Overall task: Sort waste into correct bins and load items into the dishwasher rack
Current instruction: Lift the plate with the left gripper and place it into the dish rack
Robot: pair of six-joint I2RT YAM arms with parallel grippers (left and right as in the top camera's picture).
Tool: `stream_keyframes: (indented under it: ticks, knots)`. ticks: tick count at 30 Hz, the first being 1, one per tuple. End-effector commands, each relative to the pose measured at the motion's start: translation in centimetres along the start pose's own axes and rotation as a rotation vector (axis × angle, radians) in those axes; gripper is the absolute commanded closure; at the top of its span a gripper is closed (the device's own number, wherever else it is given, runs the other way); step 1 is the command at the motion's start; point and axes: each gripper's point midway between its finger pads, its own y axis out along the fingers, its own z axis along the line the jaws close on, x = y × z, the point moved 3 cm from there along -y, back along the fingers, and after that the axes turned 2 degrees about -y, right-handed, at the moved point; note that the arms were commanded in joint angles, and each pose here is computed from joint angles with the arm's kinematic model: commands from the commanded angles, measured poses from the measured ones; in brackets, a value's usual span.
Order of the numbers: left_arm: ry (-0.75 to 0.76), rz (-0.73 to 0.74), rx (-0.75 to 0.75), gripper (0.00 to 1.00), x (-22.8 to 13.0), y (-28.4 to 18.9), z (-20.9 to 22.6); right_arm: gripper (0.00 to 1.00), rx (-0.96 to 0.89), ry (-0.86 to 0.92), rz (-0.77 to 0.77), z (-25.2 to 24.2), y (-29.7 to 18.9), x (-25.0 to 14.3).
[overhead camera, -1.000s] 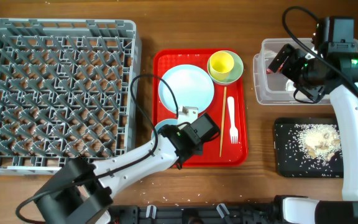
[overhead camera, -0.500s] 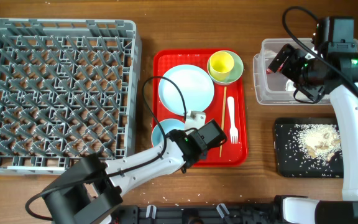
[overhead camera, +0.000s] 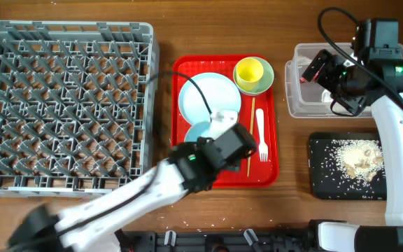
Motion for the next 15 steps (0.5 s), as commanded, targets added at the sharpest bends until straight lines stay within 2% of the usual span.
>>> stream_keyframes:
  ticks: [1,3,5,7,11,15]
  knots:
    - [-0.009,-0.184,-0.112,0.96,4.7,-6.8,0.9,0.0,0.014,-0.018,-0.014,0.3,-0.5,0.3]
    - [-0.059,-0.289,-0.112,0.96,7.0,-10.1,3.6,0.0,0.014,-0.018,-0.014,0.3,-0.5,0.3]
    - [-0.144,-0.451,-0.069,0.96,9.9,-14.2,8.3,0.0,0.014,-0.017,-0.014,0.3,-0.5,0.3]
    - [-0.224,-0.543,-0.046,0.96,11.8,-16.5,12.1,0.0,0.014,-0.018,-0.014,0.3,-0.5,0.3]
    - [-0.233,-0.642,-0.288,0.96,16.2,-19.0,16.8,0.0,0.014,-0.018,-0.015,0.3,-0.5,0.3]
    - [-0.408,-0.657,-0.436,0.96,19.8,-17.2,26.4,0.0,0.014,-0.018,-0.014,0.3,-0.5,0.3]
